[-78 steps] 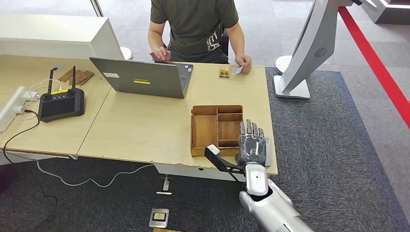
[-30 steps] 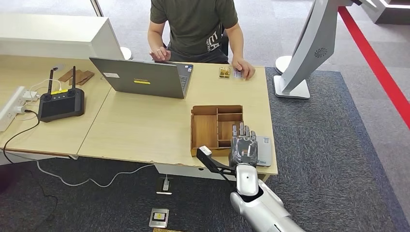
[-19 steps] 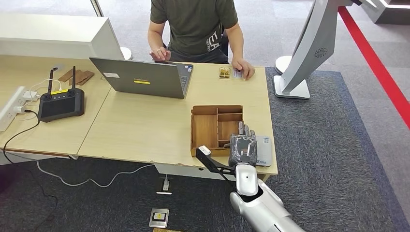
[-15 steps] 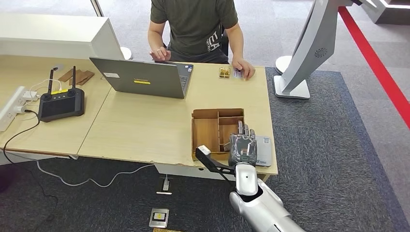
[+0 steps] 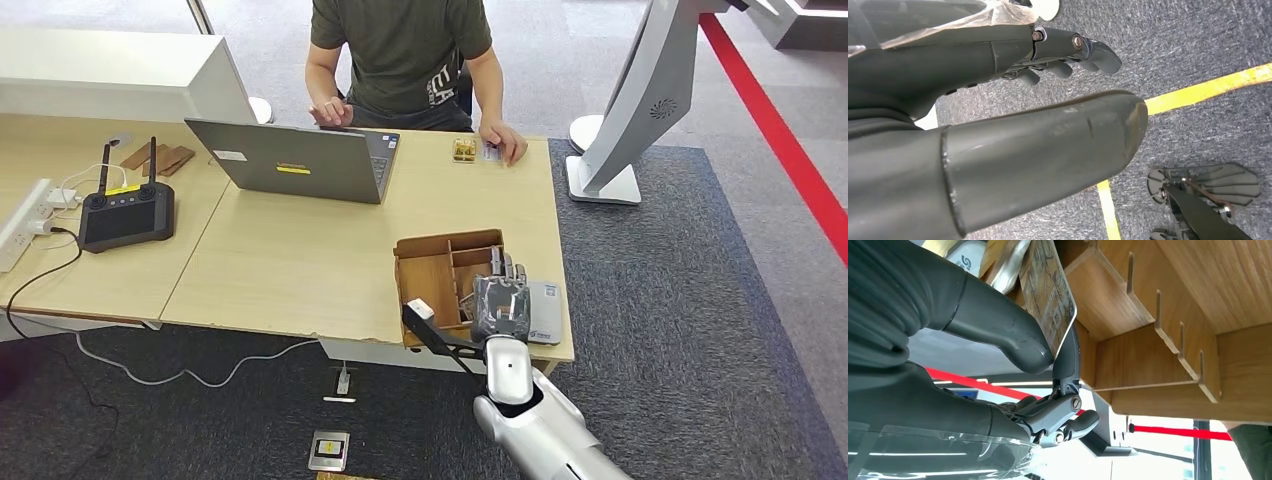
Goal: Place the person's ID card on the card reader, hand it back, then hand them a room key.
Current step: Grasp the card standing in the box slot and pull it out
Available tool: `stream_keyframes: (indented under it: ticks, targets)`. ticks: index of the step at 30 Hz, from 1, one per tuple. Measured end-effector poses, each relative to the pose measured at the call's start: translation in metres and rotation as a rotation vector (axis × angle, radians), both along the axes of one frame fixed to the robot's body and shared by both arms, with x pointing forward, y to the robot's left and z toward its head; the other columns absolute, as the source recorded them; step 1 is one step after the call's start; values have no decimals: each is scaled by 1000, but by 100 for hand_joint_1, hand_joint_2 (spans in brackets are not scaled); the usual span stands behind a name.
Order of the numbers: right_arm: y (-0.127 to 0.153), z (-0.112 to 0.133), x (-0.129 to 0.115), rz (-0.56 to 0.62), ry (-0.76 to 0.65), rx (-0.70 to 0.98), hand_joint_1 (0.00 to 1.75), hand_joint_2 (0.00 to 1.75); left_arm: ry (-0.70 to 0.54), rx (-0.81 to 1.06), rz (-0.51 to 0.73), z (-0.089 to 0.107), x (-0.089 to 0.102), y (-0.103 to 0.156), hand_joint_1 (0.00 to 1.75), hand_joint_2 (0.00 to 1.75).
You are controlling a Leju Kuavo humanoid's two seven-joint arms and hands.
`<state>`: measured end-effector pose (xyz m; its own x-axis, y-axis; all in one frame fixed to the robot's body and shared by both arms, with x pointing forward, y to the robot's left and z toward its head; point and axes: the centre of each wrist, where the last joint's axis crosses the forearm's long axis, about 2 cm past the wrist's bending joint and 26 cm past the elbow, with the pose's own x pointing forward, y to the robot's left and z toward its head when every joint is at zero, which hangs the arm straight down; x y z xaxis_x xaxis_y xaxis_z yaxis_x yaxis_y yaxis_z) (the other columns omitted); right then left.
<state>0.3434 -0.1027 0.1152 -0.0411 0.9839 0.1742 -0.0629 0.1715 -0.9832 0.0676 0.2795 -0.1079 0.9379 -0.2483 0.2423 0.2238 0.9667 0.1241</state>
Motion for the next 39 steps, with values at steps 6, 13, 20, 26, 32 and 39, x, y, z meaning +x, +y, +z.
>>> stream_keyframes:
  ticks: [6,13,20,26,32,39]
  targets:
    - [3,17,6,-11,-102,16,175,175,3,-9,-9,0,1,0,0,0]
    - [4,35,9,-12,-198,29,175,175,0,-9,-19,1,3,0,0,0]
    - [2,52,13,-22,-265,28,175,175,-4,-14,-38,1,6,-1,0,0]
    - [2,69,19,-11,-292,38,175,175,-7,-23,-52,1,8,-1,0,0]
    - [22,94,24,62,-346,99,175,175,-9,-26,-50,1,7,-2,0,0]
    - [52,113,21,155,-377,170,175,175,-15,-27,-43,1,6,-4,0,0]
